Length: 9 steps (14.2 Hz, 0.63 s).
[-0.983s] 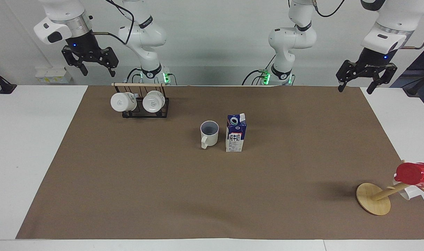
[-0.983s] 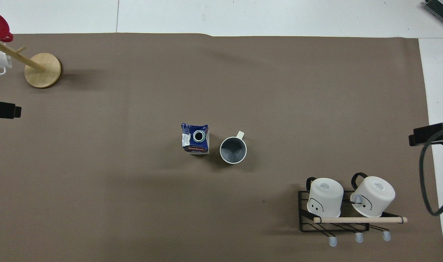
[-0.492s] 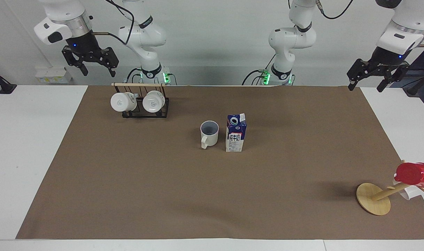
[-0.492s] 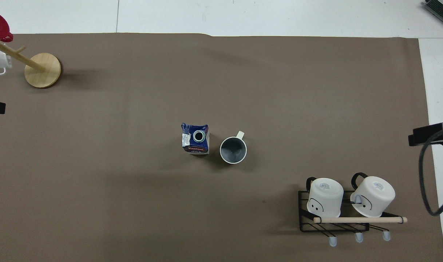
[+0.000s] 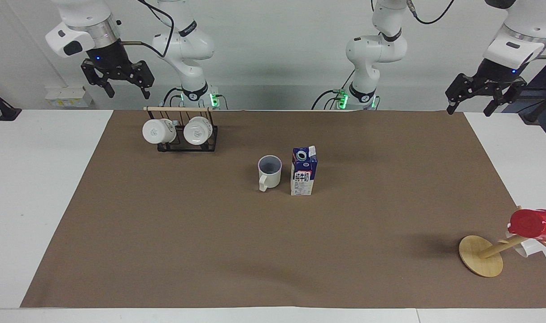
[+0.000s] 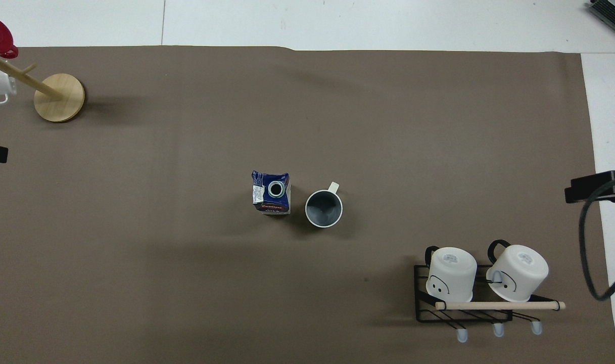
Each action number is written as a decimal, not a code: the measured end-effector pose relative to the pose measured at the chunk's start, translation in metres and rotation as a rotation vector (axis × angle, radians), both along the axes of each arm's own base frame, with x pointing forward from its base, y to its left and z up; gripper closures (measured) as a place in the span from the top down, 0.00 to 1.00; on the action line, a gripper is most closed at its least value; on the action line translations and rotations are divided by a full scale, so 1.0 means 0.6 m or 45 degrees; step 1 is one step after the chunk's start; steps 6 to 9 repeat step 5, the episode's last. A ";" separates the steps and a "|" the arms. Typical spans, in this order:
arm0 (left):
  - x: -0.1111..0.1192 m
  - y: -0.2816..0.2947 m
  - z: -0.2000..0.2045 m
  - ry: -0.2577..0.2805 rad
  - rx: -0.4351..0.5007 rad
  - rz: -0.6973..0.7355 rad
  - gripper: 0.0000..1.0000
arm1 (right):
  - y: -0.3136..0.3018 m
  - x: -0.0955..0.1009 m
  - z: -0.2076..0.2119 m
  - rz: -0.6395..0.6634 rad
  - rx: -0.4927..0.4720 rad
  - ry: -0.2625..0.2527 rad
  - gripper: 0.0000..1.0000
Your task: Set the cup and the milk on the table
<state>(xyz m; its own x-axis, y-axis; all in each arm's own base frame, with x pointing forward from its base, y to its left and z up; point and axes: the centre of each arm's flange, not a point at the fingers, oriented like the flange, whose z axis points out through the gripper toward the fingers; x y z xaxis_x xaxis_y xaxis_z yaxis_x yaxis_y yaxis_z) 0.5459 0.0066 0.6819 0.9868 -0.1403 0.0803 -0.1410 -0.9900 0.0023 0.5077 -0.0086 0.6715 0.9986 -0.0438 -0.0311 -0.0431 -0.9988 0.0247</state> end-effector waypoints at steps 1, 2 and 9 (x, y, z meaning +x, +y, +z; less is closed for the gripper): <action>-0.001 -0.002 0.000 0.002 0.000 -0.002 1.00 | 0.000 0.000 0.000 0.000 0.000 0.000 1.00; -0.001 -0.003 0.000 0.003 0.000 -0.004 1.00 | 0.000 0.000 0.000 0.000 0.000 0.000 1.00; -0.001 -0.003 -0.001 0.006 0.000 -0.004 1.00 | 0.000 0.000 0.000 0.000 0.000 0.000 1.00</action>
